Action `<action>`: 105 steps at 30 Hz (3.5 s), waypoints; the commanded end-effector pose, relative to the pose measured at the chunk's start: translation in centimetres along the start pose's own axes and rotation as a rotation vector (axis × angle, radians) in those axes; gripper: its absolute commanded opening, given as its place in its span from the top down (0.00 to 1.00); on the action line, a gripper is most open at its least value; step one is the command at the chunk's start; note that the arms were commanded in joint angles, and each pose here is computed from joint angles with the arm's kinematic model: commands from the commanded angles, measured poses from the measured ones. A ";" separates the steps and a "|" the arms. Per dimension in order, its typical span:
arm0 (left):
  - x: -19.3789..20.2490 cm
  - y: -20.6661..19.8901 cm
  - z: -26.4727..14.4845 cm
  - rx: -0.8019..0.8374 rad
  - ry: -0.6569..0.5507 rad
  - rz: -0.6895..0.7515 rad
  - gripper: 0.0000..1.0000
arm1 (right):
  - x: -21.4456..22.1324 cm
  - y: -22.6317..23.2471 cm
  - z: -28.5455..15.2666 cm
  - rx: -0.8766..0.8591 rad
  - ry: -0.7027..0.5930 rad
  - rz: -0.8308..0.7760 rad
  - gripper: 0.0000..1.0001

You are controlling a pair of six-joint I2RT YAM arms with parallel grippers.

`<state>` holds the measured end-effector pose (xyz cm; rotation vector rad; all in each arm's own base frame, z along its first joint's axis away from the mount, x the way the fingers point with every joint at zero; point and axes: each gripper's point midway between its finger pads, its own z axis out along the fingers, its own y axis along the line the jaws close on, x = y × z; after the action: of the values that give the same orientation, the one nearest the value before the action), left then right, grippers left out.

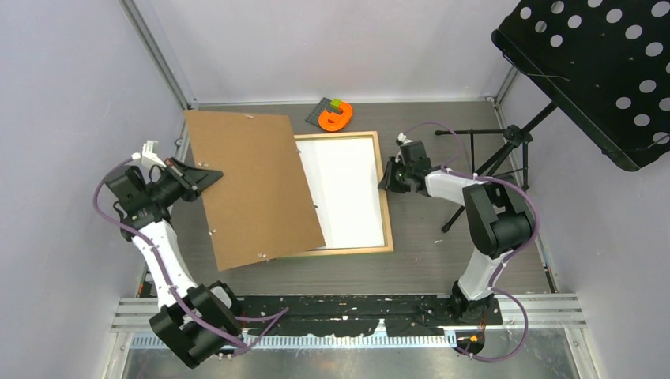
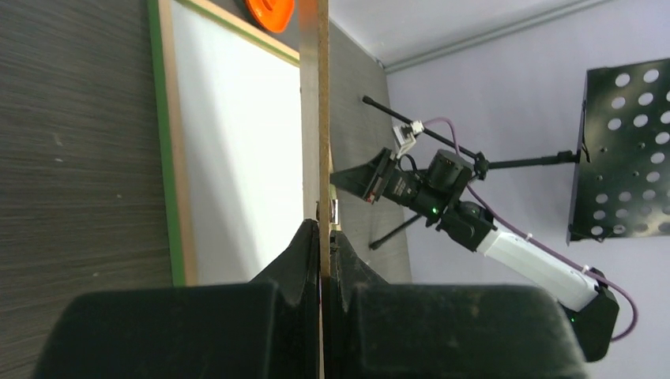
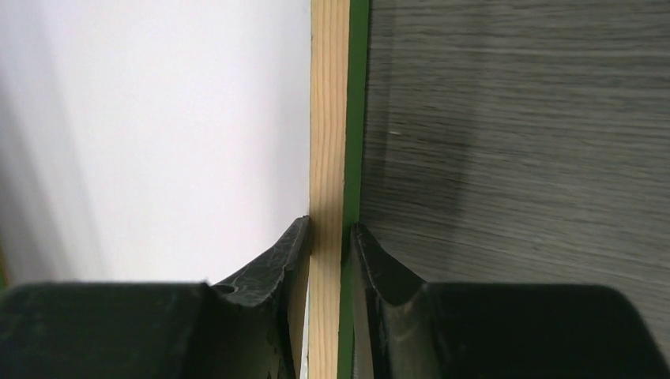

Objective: Put the photo into the frame
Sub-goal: Move the photo frame to the center of the board, then adjust the photo frame item.

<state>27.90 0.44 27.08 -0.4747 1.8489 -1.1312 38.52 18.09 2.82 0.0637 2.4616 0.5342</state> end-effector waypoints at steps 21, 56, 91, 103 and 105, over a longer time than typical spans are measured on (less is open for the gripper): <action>3.4 -4.2 12.4 0.288 0.235 -0.085 1.00 | -9.3 1.7 -11.2 -0.170 -0.249 -0.239 0.30; 8.9 -4.4 15.6 0.317 0.364 -0.073 1.00 | -8.9 11.1 -7.2 -0.429 -0.041 -0.522 0.39; 12.2 -0.9 17.8 0.225 0.400 -0.223 1.00 | -8.6 7.5 -3.6 -0.318 0.017 -0.548 0.40; 12.1 -1.1 17.8 0.230 0.397 -0.217 1.00 | -6.6 6.2 -2.4 -0.311 0.074 -0.539 0.41; 12.1 -1.2 17.8 0.233 0.399 -0.214 1.00 | -6.3 6.1 -2.3 -0.310 0.081 -0.538 0.41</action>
<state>36.03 -17.31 16.17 -0.4350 2.0786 -1.6295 41.75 21.91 10.50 -0.7156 2.3187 0.6772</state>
